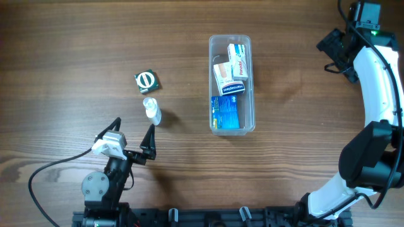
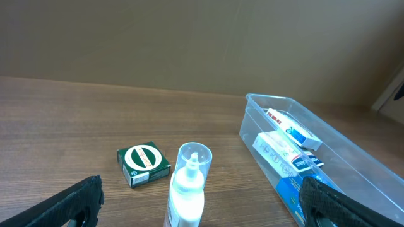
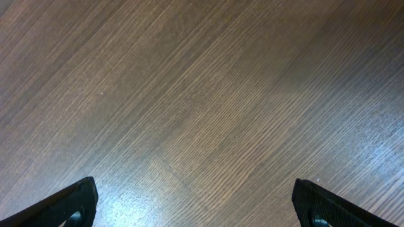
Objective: Pack container
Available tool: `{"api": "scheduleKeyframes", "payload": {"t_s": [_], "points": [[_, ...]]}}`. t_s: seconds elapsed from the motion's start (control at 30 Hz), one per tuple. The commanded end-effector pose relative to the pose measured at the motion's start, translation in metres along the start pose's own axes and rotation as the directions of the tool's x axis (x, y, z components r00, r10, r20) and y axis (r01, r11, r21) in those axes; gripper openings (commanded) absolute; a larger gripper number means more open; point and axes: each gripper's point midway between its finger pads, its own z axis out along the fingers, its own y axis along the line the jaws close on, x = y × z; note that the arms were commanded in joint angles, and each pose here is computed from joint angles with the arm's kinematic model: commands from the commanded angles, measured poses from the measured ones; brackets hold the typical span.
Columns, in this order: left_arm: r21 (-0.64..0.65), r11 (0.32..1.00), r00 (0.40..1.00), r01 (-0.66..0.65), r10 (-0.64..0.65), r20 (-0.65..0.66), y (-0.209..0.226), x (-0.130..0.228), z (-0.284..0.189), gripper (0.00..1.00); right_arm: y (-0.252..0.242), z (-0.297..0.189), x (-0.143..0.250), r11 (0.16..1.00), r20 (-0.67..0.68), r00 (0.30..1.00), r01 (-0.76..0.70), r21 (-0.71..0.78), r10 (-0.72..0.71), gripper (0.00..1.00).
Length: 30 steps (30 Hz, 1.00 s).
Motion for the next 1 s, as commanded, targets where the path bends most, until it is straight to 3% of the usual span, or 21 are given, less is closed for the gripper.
{"api": "scheduleKeyframes", "payload": {"t_s": [0.0, 0.17, 0.3, 0.4, 0.47, 0.6, 0.7, 0.83, 0.97], "points": [[0.0, 1.0, 1.0, -0.018, 0.018, -0.006, 0.001, 0.003, 0.0, 1.0, -0.003, 0.008, -0.002, 1.0, 0.01, 1.0, -0.016, 0.024, 0.015, 1.0], [0.028, 0.999, 1.0, -0.024, 0.023, 0.017, -0.004, -0.003, 0.0, 1.0, -0.002, 0.008, -0.004, 1.0, 0.016, 1.0, -0.017, 0.019, 0.017, 1.0], [0.282, 0.954, 0.988, -0.101, 0.064, 0.137, -0.053, -0.032, -0.01, 1.0, -0.002, 0.008, -0.004, 1.0, 0.016, 1.0, -0.017, 0.019, 0.017, 1.0], [0.305, 0.945, 0.969, -0.121, 0.046, 0.242, -0.061, -0.06, -0.018, 1.0, -0.002, 0.008, -0.004, 1.0, 0.016, 1.0, -0.017, 0.019, 0.017, 1.0], [0.306, 0.945, 0.97, -0.116, 0.042, 0.238, -0.064, -0.07, -0.021, 1.0, -0.002, 0.008, -0.004, 1.0, 0.016, 1.0, -0.017, 0.019, 0.016, 1.0], [0.298, 0.951, 0.985, -0.082, 0.032, 0.168, -0.069, -0.088, -0.027, 1.0, -0.002, 0.008, -0.004, 1.0, 0.016, 1.0, -0.017, 0.02, 0.017, 1.0], [0.275, 0.954, 0.991, -0.12, 0.097, 0.097, -0.072, -0.103, -0.028, 1.0, -0.002, 0.008, -0.004, 1.0, 0.016, 1.0, -0.017, 0.019, 0.017, 1.0], [0.252, 0.963, 0.98, -0.1, 0.139, -0.141, -0.071, -0.113, -0.017, 1.0, -0.002, 0.008, -0.004, 1.0, 0.016, 1.0, -0.017, 0.019, 0.017, 1.0], [0.235, 0.971, 0.902, 0.047, 0.06, -0.428, -0.073, -0.118, 0.001, 1.0, -0.002, 0.008, -0.004, 1.0, 0.016, 1.0, -0.017, 0.019, 0.017, 1.0]]}}
